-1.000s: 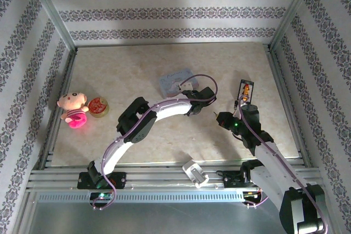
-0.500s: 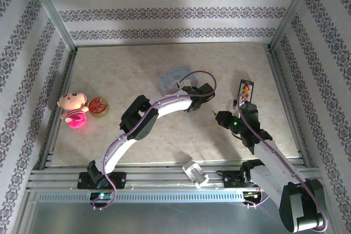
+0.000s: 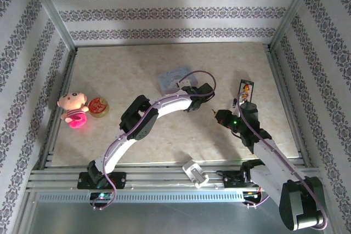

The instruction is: Unlock a padlock with a key

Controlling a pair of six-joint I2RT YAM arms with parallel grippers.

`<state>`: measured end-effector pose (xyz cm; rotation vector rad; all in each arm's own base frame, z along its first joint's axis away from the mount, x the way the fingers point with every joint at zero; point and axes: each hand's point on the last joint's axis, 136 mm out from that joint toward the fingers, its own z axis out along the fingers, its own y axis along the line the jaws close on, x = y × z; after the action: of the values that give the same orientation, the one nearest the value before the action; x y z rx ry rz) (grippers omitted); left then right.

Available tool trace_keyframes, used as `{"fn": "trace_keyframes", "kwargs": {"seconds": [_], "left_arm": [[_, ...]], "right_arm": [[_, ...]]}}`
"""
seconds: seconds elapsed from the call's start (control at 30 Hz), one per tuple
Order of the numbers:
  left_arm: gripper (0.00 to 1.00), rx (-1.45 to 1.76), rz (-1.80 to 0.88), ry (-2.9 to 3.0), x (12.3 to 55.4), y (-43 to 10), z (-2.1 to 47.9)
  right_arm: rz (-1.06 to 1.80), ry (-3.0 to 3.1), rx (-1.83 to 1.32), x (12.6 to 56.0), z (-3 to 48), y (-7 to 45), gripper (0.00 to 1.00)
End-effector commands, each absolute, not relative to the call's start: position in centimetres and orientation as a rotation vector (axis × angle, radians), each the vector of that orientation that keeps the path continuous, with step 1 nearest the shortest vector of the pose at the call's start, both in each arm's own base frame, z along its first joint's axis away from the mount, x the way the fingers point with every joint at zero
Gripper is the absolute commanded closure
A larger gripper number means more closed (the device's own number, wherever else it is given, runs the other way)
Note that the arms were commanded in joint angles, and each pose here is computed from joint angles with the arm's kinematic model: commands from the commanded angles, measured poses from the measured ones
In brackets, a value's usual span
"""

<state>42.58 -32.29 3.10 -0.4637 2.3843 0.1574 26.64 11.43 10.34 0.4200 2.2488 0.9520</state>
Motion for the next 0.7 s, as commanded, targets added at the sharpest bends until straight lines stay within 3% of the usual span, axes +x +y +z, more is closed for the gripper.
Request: {"fn": "trace_keyframes", "kwargs": {"seconds": [0.0,0.13,0.27,0.67], "left_arm": [[0.76,-0.472,0.162,2.403,42.7,-31.7,2.4],[0.84,-0.494,0.103,2.418,42.5,-32.1,3.0],[0.99,-0.538,-0.003,2.442,41.9,-32.9,3.7],[1.0,-0.554,-0.419,2.44,41.0,-35.4,6.6]], "right_arm": [[0.972,2.227,0.415,26.8,10.8,11.5,1.0],[0.985,2.235,0.402,26.7,10.1,11.7,1.0],[1.038,2.214,0.356,26.8,9.7,12.6,1.0],[1.093,2.179,0.162,28.3,8.8,17.4,1.0]]}}
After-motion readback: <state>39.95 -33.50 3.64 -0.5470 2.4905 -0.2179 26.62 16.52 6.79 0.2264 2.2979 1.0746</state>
